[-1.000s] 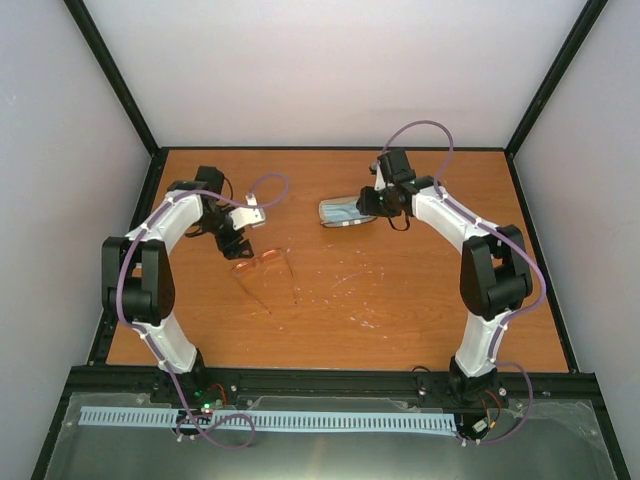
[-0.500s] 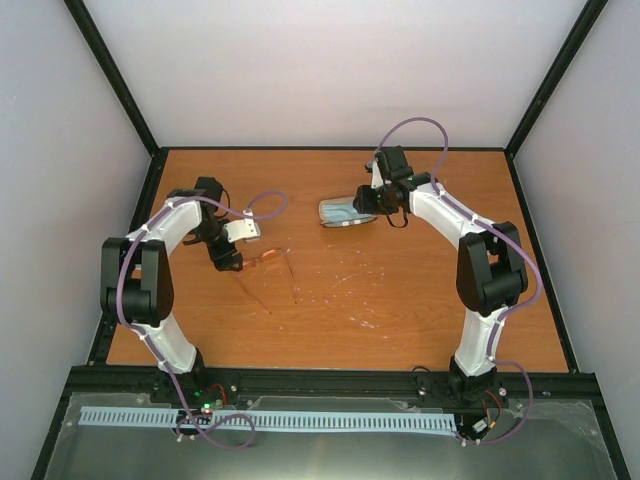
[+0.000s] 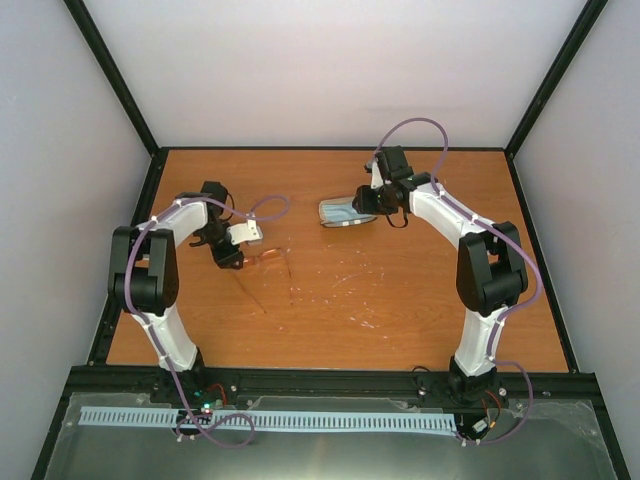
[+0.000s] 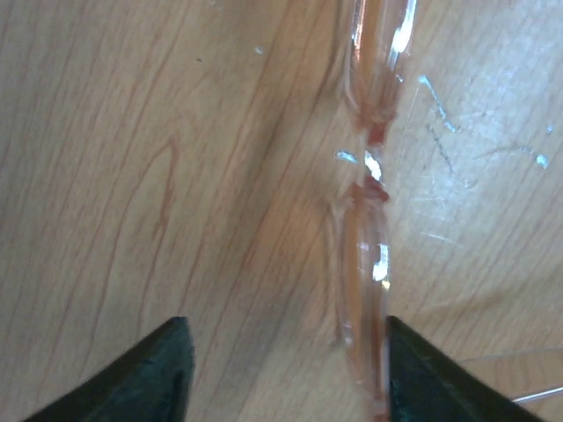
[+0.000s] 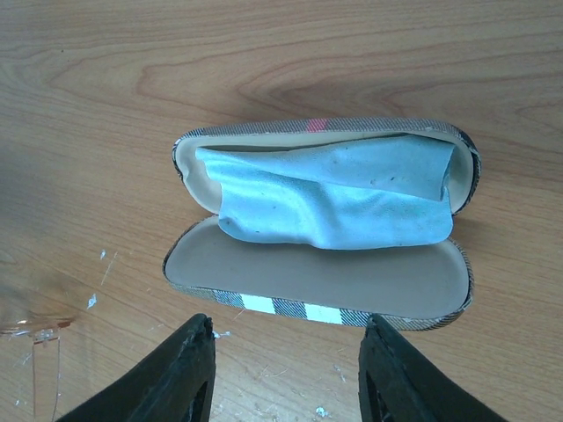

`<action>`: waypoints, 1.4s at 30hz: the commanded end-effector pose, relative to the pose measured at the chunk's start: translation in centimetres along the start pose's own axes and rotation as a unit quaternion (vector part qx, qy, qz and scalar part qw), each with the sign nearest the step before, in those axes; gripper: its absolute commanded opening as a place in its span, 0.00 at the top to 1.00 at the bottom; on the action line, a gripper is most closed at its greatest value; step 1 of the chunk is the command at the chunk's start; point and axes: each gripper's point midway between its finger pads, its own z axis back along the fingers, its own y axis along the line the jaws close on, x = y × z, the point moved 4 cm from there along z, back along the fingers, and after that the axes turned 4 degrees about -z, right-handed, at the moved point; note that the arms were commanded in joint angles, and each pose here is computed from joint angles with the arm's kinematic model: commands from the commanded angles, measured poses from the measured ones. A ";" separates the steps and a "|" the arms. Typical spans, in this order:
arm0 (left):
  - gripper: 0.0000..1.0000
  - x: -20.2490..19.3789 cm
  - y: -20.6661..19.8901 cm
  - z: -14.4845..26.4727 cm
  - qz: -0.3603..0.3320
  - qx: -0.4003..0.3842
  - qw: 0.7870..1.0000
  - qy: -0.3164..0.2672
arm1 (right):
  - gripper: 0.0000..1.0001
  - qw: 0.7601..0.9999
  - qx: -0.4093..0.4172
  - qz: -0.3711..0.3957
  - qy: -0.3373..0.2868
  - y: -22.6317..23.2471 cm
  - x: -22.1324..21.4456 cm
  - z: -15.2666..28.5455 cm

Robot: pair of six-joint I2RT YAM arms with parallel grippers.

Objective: Organize the sunglasses
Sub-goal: Pick up the sunglasses from the center of the board.

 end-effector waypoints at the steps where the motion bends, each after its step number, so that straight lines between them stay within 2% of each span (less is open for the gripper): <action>1: 0.51 0.5 1.1 -0.2 -0.003 0.014 1.000 -0.003 | 0.55 1.000 0.009 0.008 -0.007 0.7 0.4 0.4; 5: 0.68 0.7 1.1 -0.4 -0.005 0.012 1.000 -0.003 | 0.55 1.000 0.014 0.010 -0.005 0.8 0.3 0.4; 13: 0.85 1.8 1.1 -0.3 -0.006 0.004 1.000 -0.024 | 0.56 0.999 0.031 0.016 0.000 1.4 0.2 0.3; 18: 0.99 3.2 1.0 -0.1 0.015 -0.036 0.997 -0.060 | 0.56 0.999 0.046 0.022 -0.002 1.9 0.3 0.4; 25: 0.99 5.4 0.9 0.9 0.039 -0.095 0.988 -0.113 | 0.55 0.996 0.085 0.029 -0.012 3.1 0.6 1.4; 27: 0.99 6.6 1.2 2.0 0.045 -0.114 0.982 -0.145 | 0.55 0.994 0.105 0.028 -0.017 3.4 0.5 1.8; 31: 0.99 8.9 2.7 4.1 0.095 -0.183 0.950 -0.233 | 0.53 0.979 0.192 -0.019 -0.065 3.1 1.2 3.6; 35: 0.99 11.5 4.9 6.9 0.141 -0.240 0.901 -0.333 | 0.52 0.950 0.287 -0.050 -0.109 2.2 0.9 6.0; 38: 0.99 13.6 5.4 9.7 0.150 -0.278 0.853 -0.416 | 0.54 0.930 0.349 -0.044 -0.106 3.2 0.1 6.4; 42: 0.99 15.2 5.6 12.5 0.172 -0.348 0.778 -0.494 | 0.50 0.902 0.417 -0.037 -0.110 5.0 -0.3 6.4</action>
